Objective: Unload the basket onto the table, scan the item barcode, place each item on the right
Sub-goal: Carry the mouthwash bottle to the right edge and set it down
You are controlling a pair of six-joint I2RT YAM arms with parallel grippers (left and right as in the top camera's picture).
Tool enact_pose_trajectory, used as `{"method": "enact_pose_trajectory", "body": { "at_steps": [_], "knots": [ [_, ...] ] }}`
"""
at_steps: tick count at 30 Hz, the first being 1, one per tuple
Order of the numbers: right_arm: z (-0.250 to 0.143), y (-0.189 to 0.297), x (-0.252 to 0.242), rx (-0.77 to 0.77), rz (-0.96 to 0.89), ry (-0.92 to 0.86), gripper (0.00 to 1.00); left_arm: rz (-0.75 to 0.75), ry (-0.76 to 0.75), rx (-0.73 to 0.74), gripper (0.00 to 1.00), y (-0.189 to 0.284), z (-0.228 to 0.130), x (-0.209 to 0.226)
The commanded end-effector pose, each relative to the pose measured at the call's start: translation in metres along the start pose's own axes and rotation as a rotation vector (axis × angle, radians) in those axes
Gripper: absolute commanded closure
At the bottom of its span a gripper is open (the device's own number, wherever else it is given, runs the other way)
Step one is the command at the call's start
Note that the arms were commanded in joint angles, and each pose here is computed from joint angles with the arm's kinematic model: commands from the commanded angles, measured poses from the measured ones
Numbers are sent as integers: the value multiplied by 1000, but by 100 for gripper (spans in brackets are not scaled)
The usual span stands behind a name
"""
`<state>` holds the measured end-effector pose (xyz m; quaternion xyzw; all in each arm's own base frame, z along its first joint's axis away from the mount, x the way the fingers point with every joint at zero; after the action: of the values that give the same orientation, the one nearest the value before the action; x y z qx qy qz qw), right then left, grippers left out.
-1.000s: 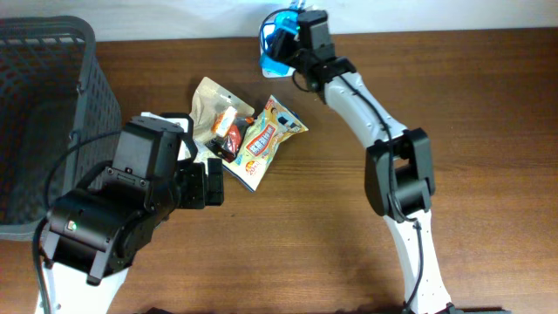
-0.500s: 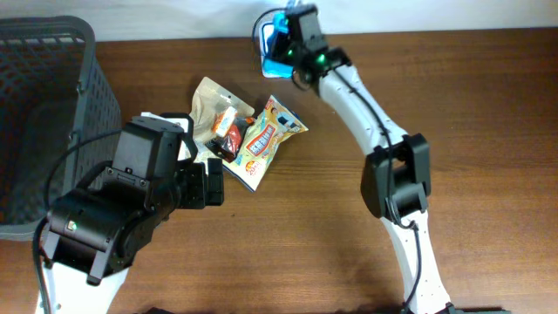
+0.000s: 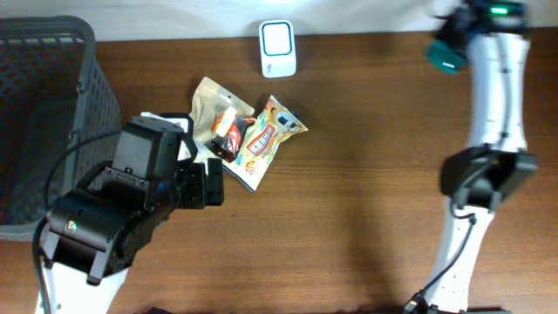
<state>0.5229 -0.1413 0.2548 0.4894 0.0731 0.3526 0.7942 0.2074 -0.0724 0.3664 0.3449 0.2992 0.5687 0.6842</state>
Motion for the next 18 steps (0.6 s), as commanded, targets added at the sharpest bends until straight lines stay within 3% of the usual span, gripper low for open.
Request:
{"method": "enact_pose_trajectory", "body": {
  "at_steps": [1, 5, 8, 12, 18],
  "knots": [
    [31, -1, -67, 5, -110, -73, 50, -6, 4, 0, 1, 0, 0, -1],
    [37, -36, -152, 96, -260, -254, 50, -6, 4, 0, 1, 0, 0, -1],
    [25, -66, -194, 185, -273, -394, 48, -6, 3, 0, 1, 0, 0, -1],
    [12, -94, -240, 259, -250, -572, 48, -6, 3, 0, 1, 0, 0, -1],
    [13, -102, -288, 260, -241, -690, 48, -6, 3, 0, 1, 0, 0, -1]
  ]
}}
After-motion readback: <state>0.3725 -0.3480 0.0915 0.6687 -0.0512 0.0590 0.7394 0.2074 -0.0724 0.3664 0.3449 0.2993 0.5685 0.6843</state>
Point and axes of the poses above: each gripper's point midway between its finger pads, its own y axis back along the fingers, its own x axis along the line the jaws close on, z = x × y, the point moved 8 cm from there along y, back along the fingers, and after that the axes turned 7 degrees about -y, right-handed, at the moved point
